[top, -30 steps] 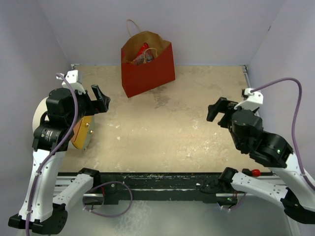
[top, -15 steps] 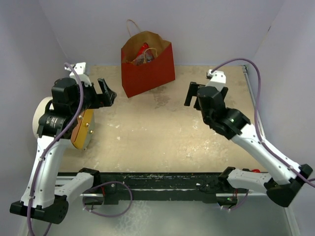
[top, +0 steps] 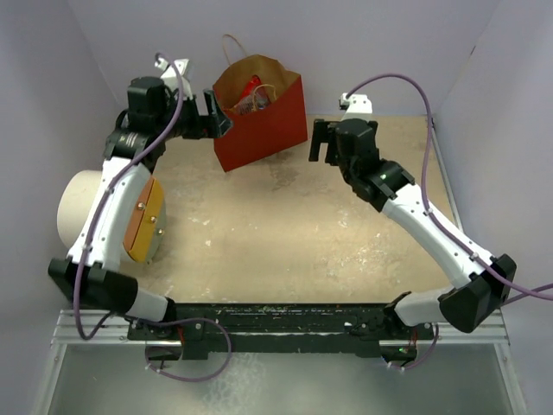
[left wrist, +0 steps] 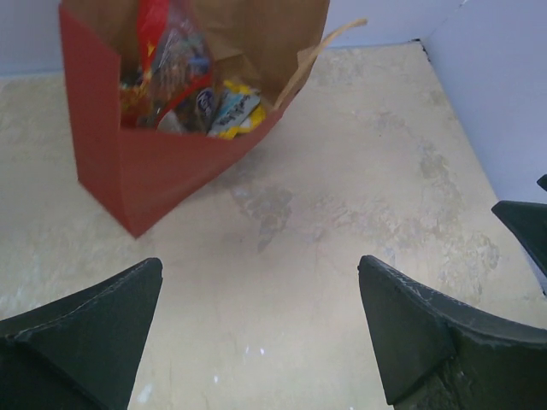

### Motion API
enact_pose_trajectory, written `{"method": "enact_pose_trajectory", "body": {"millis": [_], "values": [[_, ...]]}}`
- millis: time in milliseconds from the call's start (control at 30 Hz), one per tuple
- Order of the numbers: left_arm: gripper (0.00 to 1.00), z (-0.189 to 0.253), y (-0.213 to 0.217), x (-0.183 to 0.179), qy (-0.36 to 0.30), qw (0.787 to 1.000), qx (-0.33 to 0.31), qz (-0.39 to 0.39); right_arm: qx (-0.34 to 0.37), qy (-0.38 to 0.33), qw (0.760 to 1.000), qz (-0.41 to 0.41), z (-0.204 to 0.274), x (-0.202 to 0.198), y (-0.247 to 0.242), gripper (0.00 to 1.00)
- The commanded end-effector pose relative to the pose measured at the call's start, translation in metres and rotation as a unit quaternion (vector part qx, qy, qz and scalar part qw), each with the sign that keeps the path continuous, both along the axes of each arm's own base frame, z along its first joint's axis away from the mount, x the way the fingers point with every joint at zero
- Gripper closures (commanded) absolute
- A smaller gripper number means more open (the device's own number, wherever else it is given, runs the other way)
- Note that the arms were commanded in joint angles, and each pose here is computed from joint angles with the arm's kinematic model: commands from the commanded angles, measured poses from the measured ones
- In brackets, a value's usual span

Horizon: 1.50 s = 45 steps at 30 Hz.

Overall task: Take the snacks out of the paper bag
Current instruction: Move the paper bag to the center of the board.

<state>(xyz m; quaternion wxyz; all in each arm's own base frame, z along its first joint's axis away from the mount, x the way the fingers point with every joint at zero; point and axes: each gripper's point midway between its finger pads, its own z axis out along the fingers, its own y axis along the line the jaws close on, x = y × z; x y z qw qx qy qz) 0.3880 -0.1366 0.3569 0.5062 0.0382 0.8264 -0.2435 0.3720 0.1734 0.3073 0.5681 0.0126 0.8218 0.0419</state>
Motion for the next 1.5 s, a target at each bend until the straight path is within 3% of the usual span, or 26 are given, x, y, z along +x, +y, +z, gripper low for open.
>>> {"method": "enact_pose_trajectory", "body": {"millis": [0, 133, 233, 367, 767, 1133, 1300, 1467], "values": [[0.00, 0.040, -0.030, 0.041, -0.091, 0.992, -0.002, -0.083, 0.000, -0.046, 0.999, 0.007, 0.033, 0.029, -0.016, 0.00], [0.05, 0.038, -0.060, 0.065, -0.117, 0.980, -0.014, -0.160, -0.009, -0.049, 0.999, 0.004, 0.031, 0.043, -0.040, 0.00], [0.18, 0.024, -0.078, 0.085, -0.134, 0.972, -0.005, -0.193, -0.011, -0.041, 0.999, -0.001, 0.023, 0.049, -0.061, 0.00], [0.20, 0.019, -0.077, 0.118, -0.161, 0.972, 0.011, -0.168, -0.043, -0.045, 0.998, -0.001, 0.025, 0.047, -0.074, 0.00], [0.45, 0.005, -0.090, 0.162, -0.170, 0.973, -0.016, -0.157, -0.062, -0.050, 0.997, 0.014, 0.015, 0.048, -0.073, 0.00], [0.63, 0.013, -0.109, 0.150, -0.172, 0.966, -0.027, -0.191, -0.037, -0.052, 0.998, 0.031, 0.024, 0.034, -0.069, 0.00], [0.92, 0.025, -0.110, 0.129, -0.169, 0.964, -0.052, -0.199, 0.006, -0.045, 0.998, 0.035, 0.019, 0.017, -0.064, 0.00], [0.95, 0.028, -0.110, 0.101, -0.147, 0.964, -0.074, -0.210, 0.050, -0.016, 0.998, 0.043, 0.014, 0.000, -0.049, 0.01]]}}
